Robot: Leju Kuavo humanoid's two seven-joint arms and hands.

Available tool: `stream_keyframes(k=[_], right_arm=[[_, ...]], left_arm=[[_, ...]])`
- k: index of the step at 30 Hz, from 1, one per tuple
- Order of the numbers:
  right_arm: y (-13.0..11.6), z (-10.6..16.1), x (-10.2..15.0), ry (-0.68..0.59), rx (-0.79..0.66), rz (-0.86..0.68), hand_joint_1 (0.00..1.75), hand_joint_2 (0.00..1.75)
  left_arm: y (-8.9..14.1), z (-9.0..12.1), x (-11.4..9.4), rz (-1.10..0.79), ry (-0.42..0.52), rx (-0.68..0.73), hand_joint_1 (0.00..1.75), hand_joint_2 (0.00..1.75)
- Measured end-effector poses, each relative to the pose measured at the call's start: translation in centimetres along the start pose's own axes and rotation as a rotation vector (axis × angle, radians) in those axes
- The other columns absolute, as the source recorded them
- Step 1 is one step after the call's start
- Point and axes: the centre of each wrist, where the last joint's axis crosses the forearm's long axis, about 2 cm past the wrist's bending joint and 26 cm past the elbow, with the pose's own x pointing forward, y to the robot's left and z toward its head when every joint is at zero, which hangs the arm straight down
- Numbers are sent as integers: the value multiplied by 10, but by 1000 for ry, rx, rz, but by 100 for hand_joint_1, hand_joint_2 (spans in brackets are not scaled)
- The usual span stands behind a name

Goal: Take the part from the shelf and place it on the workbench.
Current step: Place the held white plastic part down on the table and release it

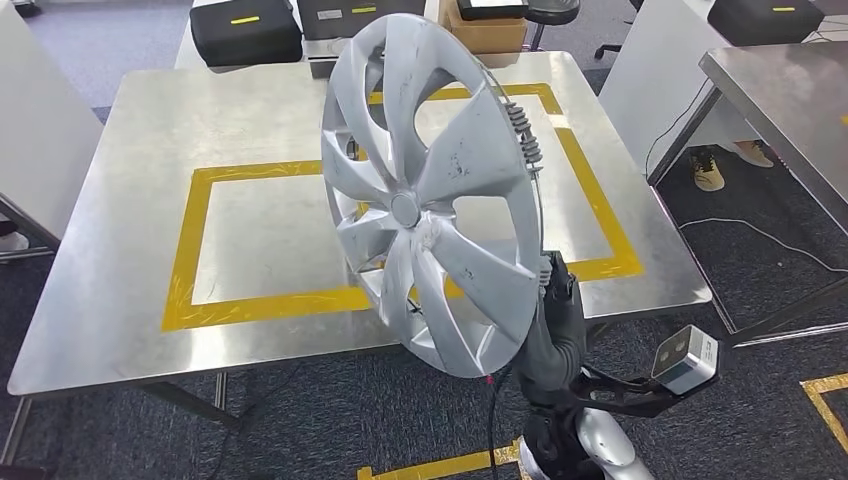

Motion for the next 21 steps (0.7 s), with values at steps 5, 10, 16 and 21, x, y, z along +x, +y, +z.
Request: stream_keyframes(k=[5,10,16,21], right_arm=[[-7,-5,7,19,-30,146,175,175],[-16,-17,19,86,-64,469,175,175],[-41,-80,58,397,37,1088,175,175],[-49,-137,82,607,188,1463,175,175]], left_arm=[[0,0,0,1,0,-1,0,175],[-1,0,0,-1,0,-4,0,175],[-6,1,1,-20,-9,-33,0,175],[-15,2,3,-43,-17,-62,0,175]])
